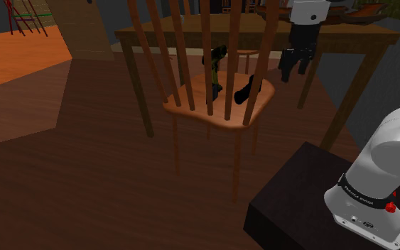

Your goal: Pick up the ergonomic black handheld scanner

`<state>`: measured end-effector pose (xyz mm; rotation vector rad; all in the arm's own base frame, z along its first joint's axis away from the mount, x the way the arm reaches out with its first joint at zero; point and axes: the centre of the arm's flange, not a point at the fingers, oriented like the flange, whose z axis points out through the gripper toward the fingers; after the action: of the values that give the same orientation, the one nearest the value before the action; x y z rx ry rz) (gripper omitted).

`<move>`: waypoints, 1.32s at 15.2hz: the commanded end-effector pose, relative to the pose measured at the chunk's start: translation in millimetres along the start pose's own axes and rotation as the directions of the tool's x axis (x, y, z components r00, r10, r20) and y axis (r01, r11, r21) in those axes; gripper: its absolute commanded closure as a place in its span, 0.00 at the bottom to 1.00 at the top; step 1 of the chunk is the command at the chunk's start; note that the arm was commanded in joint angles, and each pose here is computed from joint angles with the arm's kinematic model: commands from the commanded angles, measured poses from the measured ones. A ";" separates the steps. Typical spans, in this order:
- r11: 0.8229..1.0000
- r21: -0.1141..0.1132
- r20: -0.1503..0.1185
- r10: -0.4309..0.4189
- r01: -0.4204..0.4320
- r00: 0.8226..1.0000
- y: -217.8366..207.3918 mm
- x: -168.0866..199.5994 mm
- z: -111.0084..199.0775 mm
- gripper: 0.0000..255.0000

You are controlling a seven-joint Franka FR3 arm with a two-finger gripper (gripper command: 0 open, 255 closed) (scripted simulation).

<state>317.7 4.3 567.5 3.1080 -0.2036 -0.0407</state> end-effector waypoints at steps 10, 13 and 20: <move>0.638 0.058 -0.044 0.770 -0.768 0.637 -46.5 89.3 31.8 0.00; 0.389 0.082 -0.045 0.921 -0.918 0.386 -43.0 124.1 40.7 0.00; 0.251 0.095 -0.043 0.968 -0.963 0.248 -38.3 141.4 71.3 0.00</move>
<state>459.3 21.7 496.5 2.3584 -2.0775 0.1422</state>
